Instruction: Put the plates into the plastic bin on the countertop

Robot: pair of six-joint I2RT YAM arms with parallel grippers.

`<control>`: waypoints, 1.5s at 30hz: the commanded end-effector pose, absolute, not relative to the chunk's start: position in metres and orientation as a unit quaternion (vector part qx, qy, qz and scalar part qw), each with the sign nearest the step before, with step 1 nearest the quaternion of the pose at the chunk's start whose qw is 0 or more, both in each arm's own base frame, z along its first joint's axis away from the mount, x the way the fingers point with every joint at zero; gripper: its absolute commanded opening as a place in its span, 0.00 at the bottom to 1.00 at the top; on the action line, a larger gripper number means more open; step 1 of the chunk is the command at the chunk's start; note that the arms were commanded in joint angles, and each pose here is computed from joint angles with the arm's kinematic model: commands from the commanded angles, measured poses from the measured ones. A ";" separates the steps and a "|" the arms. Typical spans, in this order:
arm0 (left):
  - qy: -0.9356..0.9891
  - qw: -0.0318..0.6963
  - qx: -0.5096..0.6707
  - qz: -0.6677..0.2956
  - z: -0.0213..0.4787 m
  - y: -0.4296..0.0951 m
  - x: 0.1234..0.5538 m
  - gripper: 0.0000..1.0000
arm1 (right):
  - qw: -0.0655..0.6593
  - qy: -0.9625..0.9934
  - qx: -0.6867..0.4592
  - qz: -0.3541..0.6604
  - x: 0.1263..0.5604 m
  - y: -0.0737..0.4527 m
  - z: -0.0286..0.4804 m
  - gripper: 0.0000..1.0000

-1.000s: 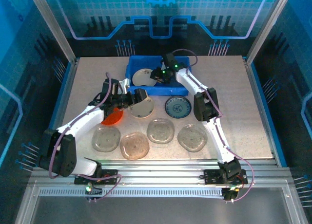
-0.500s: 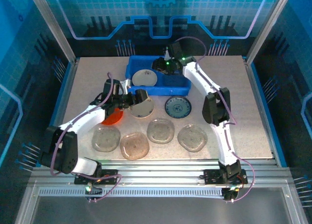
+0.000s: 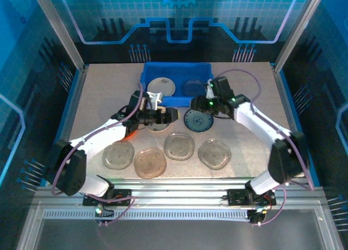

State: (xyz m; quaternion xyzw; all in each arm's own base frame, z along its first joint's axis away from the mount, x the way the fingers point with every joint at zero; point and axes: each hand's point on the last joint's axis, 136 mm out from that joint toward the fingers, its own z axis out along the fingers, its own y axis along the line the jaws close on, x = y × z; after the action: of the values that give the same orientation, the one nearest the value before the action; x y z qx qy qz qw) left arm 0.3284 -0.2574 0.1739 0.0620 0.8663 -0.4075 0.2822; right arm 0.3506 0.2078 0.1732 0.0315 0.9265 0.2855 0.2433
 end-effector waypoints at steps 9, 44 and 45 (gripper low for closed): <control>0.862 0.260 0.168 -0.402 0.156 -0.337 0.298 0.75 | 0.288 0.915 0.156 0.238 0.266 0.088 0.160 0.49; 0.916 0.193 0.277 -0.218 0.041 -0.408 0.282 0.61 | 0.258 0.885 0.228 0.313 0.256 0.071 0.120 0.48; 0.916 0.191 0.277 -0.219 0.040 -0.409 0.282 0.60 | 0.258 0.886 0.228 0.312 0.257 0.071 0.119 0.48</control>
State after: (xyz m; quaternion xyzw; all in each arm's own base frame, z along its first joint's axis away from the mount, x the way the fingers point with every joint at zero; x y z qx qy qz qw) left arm 0.2805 -0.4037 0.0423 0.2648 0.9175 -0.2247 0.1940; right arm 0.2558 0.0705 0.1222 0.2243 0.8885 0.3039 0.2607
